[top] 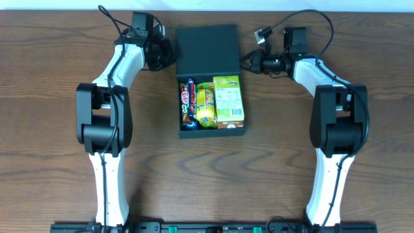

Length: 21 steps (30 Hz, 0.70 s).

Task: Pack container
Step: 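Push the lid down with both grippers to close the box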

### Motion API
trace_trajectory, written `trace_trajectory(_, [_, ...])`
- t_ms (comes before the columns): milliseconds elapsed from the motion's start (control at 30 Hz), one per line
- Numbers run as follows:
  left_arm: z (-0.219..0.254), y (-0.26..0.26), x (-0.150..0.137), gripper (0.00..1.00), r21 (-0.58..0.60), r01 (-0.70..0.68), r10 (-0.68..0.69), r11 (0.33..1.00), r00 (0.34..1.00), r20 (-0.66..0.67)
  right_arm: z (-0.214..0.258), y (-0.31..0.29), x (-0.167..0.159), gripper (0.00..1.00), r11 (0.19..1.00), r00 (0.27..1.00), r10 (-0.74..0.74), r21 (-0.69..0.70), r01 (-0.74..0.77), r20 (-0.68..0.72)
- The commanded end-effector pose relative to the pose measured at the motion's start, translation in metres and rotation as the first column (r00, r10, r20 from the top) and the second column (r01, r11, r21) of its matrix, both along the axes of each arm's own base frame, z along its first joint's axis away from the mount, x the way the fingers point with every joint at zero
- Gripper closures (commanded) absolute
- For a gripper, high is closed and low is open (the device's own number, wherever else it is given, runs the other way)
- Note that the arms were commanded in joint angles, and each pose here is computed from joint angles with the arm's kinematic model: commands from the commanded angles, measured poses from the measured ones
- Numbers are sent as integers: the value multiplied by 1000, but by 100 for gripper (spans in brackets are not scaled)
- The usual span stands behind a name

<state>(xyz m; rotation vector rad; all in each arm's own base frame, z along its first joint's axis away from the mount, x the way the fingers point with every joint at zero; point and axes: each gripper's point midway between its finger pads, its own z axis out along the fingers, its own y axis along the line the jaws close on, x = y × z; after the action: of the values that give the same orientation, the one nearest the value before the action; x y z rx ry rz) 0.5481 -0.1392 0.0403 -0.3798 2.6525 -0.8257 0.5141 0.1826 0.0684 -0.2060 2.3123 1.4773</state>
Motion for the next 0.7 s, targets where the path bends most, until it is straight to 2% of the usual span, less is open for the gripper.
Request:
trace_trajectory(0, [4, -5, 7, 94, -39, -4, 5, 999, 1000, 14, 22, 13, -10, 99, 988, 992, 107, 106, -114, 64])
trace_trajectory(200, [22, -14, 17, 94, -130, 47, -36, 990, 996, 87, 31, 5, -9, 99, 985, 991, 108, 129, -118, 80])
trace_trajectory(367, [42, -9, 23, 94, -200, 75, -51, 977, 991, 121, 51, -6, -4, 98, 983, 984, 98, 142, -119, 147])
trace_trajectory(667, [101, -21, 32, 94, -262, 258, -175, 930, 937, 301, 87, -9, -7, 98, 977, 963, 115, 149, -155, 245])
